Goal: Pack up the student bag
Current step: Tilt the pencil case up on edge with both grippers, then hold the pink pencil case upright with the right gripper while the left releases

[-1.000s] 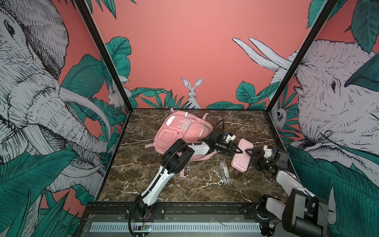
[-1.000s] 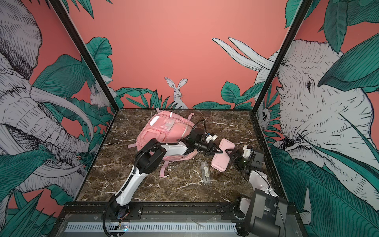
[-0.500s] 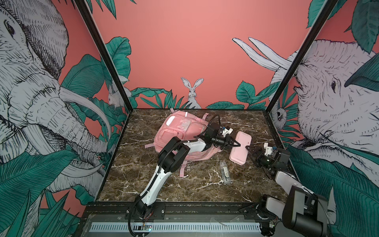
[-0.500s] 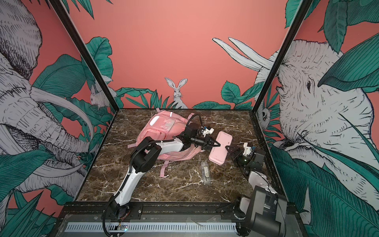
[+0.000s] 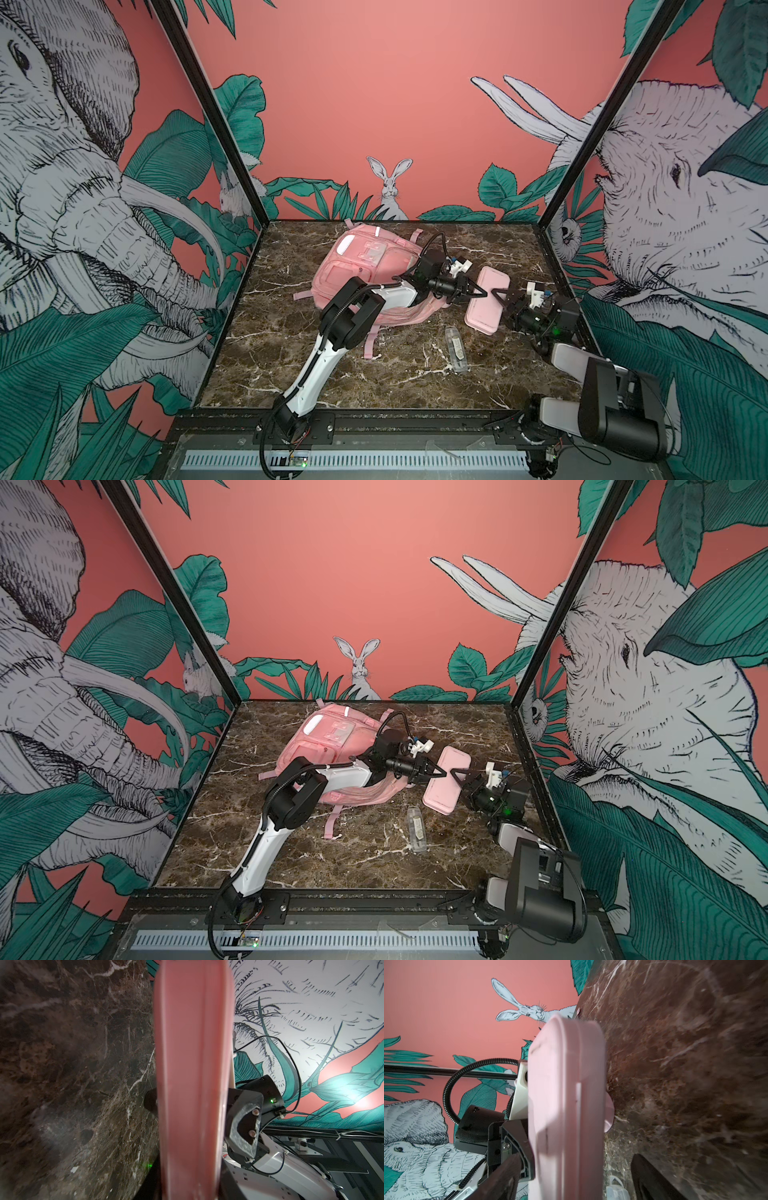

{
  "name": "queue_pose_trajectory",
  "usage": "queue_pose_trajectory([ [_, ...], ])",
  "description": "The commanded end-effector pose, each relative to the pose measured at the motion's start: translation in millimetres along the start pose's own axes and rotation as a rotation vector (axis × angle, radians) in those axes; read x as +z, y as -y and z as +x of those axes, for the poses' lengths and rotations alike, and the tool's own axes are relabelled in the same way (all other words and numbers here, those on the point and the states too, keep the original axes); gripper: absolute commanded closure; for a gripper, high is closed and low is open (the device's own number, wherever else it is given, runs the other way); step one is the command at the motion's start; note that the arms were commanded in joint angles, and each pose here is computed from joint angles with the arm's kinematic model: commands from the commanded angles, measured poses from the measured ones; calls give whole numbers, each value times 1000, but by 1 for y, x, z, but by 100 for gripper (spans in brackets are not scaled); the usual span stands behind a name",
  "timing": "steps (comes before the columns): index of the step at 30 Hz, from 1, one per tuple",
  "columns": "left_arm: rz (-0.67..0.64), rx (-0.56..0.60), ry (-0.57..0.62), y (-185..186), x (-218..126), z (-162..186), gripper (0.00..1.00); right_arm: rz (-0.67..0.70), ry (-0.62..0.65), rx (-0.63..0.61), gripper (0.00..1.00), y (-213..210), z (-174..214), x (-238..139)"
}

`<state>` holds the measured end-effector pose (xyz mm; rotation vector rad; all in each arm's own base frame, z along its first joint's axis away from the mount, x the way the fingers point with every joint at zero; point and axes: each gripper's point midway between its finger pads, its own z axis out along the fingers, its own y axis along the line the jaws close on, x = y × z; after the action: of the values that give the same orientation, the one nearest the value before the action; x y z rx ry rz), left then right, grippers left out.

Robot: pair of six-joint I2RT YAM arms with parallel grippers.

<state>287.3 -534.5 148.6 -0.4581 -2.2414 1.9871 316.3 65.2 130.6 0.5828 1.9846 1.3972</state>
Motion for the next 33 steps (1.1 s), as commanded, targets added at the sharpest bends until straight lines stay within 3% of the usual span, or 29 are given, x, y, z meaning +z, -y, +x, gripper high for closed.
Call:
queue_pose_trajectory([
  [1,73,96,3,53,-9,1,93,-65,29,-78,20,-26,-11,4],
  [25,79,84,12,50,-8,-3,92,-173,38,-106,51,-58,-17,6],
  [33,86,79,19,49,-8,-5,82,-185,35,-117,54,-68,-17,5],
])
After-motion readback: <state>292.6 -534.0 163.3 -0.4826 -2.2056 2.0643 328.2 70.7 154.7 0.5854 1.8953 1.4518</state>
